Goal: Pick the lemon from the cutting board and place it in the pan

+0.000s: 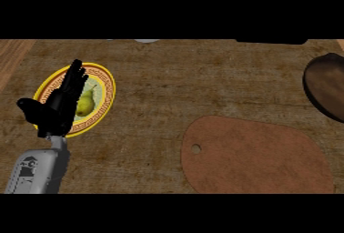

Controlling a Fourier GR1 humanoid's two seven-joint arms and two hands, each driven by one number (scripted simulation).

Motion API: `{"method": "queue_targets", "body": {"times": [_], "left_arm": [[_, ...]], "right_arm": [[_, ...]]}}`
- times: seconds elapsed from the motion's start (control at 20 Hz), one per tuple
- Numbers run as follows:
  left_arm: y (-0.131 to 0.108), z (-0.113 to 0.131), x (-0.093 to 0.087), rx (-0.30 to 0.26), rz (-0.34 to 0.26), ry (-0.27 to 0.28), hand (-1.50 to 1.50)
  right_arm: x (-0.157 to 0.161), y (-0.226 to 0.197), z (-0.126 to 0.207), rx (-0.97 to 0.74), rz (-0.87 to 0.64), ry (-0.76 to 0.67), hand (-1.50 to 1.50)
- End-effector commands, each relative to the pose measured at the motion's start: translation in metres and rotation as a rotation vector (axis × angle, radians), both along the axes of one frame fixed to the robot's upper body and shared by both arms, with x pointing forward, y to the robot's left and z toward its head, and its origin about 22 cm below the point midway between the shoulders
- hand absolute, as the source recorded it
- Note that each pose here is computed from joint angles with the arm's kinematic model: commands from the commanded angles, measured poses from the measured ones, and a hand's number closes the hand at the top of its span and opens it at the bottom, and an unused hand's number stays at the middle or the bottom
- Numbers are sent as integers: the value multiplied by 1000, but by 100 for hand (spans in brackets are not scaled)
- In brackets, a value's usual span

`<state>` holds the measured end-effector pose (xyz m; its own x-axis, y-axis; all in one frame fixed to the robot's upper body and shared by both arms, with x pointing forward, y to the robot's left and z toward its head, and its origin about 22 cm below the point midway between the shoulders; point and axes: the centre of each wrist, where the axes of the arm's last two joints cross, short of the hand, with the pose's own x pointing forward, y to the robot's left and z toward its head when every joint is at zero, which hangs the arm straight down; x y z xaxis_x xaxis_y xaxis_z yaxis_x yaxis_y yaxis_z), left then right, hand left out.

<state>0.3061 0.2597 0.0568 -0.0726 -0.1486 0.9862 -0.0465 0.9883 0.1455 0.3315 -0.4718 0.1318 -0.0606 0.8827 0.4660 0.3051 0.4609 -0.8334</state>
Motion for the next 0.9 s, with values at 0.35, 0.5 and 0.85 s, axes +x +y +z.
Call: {"method": "queue_targets", "body": {"times": [0.35,0.5,0.85], "left_arm": [[-10,2,9,-5,-34,-18,0],[-7,2,10,17,-59,-19,0],[-16,-1,4,5,-27,-39,0]], "right_arm": [[18,-9,-43,176,-30,13,150],[10,-20,-51,181,-19,230,-150],[1,-22,-72,298,114,306,-150]]}}
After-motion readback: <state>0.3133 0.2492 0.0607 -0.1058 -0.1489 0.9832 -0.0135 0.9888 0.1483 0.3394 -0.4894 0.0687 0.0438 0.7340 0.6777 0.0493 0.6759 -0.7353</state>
